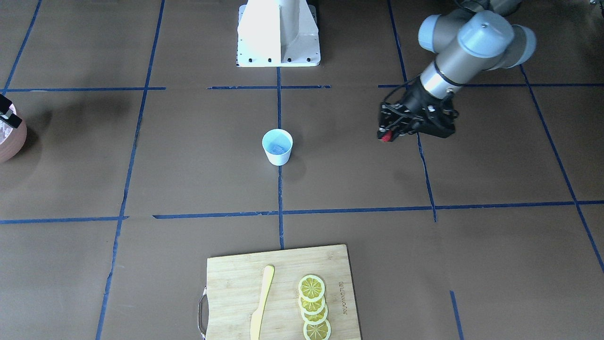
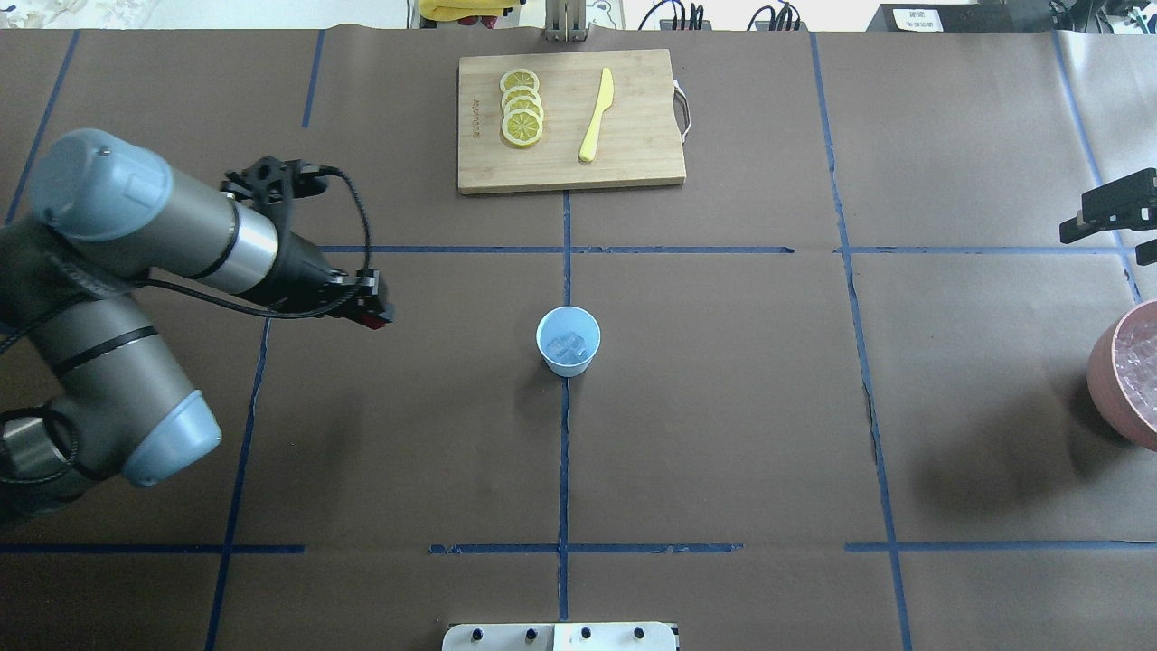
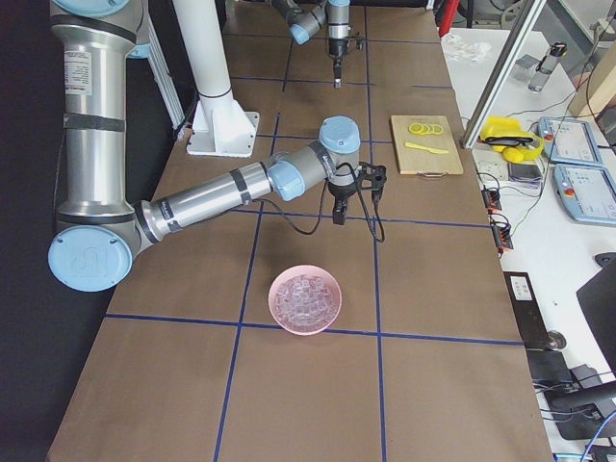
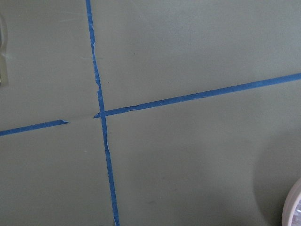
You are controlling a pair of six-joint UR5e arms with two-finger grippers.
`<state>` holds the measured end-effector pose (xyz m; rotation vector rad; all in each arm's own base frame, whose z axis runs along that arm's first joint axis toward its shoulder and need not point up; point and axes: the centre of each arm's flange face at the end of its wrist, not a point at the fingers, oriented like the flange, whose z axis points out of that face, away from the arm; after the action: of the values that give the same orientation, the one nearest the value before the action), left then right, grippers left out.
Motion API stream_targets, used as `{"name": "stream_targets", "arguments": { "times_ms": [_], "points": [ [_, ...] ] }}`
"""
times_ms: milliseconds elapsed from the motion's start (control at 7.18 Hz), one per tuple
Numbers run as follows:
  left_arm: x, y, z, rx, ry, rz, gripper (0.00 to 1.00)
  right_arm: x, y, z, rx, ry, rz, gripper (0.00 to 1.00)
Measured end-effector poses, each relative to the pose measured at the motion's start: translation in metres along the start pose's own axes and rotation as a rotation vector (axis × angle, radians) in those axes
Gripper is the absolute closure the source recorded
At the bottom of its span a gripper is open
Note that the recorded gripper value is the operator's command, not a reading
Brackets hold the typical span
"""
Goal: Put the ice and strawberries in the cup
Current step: 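Carry the strawberry with the left gripper over the light-blue cup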
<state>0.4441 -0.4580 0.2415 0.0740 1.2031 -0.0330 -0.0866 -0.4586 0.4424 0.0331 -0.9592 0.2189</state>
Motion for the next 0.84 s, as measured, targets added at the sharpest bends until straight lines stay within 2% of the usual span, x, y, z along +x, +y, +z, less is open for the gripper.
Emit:
{"name": "stream_targets", "arguments": {
  "times_ms": [279,557,697,836],
  "points": [
    [0.08,0.007,0.044,0.044,0.023,-0.015,0.99,0.0,0.0,0.001,-0.001,0.0,-0.001,0.0],
    [0.107,0.01,0.059,0.066,0.029,-0.009,0.92,0.001,0.0,0.001,-0.001,0.001,0.0,0.0],
    [0.111,0.013,0.062,0.064,0.03,-0.007,0.74,0.001,0.0,0.001,-0.002,0.001,0.0,0.0],
    [0.112,0.015,0.064,0.062,0.03,-0.005,0.5,0.001,0.0,0.002,-0.003,0.001,0.0,0.0]
  ]
}}
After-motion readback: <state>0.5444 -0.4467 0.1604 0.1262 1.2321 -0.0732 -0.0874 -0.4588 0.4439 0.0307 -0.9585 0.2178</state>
